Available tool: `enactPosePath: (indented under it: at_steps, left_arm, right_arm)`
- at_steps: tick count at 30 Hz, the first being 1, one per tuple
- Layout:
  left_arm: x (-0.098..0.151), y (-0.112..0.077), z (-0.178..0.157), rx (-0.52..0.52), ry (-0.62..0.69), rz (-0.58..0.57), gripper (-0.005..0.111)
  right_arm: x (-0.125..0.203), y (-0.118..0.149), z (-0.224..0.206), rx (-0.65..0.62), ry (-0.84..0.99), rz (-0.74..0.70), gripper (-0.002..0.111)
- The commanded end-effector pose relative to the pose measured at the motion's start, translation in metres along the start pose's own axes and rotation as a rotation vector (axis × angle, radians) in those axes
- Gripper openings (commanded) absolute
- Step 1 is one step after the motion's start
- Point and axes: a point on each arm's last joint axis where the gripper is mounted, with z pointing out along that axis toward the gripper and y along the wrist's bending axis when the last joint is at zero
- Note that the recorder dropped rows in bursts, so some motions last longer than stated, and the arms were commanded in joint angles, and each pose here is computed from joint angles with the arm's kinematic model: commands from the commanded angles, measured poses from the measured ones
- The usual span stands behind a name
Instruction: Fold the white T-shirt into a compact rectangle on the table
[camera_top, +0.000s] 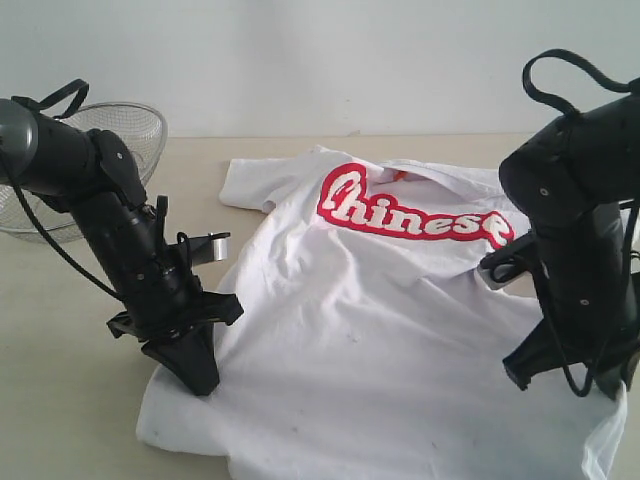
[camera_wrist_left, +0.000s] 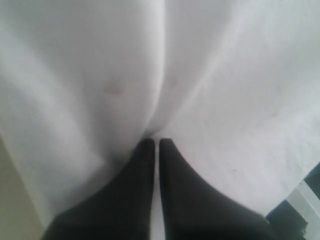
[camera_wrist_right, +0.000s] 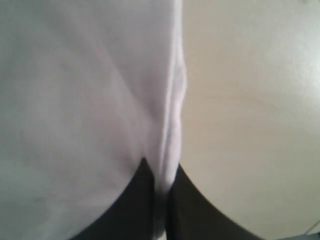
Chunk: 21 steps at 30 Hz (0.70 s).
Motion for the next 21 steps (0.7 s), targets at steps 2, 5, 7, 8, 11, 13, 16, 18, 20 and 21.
enactPosePath:
  at_steps: [2, 5, 7, 8, 11, 13, 16, 18, 20, 21]
  left_arm:
    - [0.002, 0.009, 0.006, -0.038, 0.028, -0.002, 0.005]
    - [0.004, 0.008, 0.006, -0.027, 0.051, -0.003, 0.005]
    - [0.005, 0.008, 0.006, -0.023, 0.061, -0.003, 0.005]
    - [0.006, 0.008, 0.006, -0.024, 0.07, -0.001, 0.005]
    - [0.007, 0.008, 0.005, -0.019, 0.08, -0.001, 0.005]
    - [0.007, 0.008, 0.005, -0.018, 0.083, -0.001, 0.005]
    - [0.007, 0.007, 0.006, -0.012, 0.08, -0.004, 0.005]
    - [0.007, 0.007, 0.006, -0.012, 0.08, -0.004, 0.005]
    - [0.007, 0.007, 0.006, -0.016, 0.075, -0.003, 0.005]
    - [0.007, 0.007, 0.006, -0.015, 0.075, -0.001, 0.005]
  right_arm:
    - [0.007, -0.01, -0.001, 0.08, 0.068, -0.015, 0.0]
    - [0.006, -0.016, 0.0, 0.109, 0.065, -0.039, 0.0]
    - [0.006, -0.021, 0.002, 0.101, 0.073, -0.026, 0.0]
    - [0.007, -0.023, 0.003, 0.089, 0.078, -0.022, 0.0]
    - [0.007, -0.032, 0.006, 0.089, 0.088, -0.021, 0.0]
    - [0.007, -0.041, 0.007, 0.136, 0.083, -0.003, 0.0]
    - [0.007, -0.05, 0.009, 0.167, 0.082, 0.036, 0.01]
    - [0.007, -0.053, 0.01, 0.165, 0.085, 0.044, 0.022]
    - [0.007, -0.053, 0.01, 0.167, 0.085, 0.043, 0.038]
    - [0.007, -0.053, 0.01, 0.167, 0.085, 0.043, 0.047]
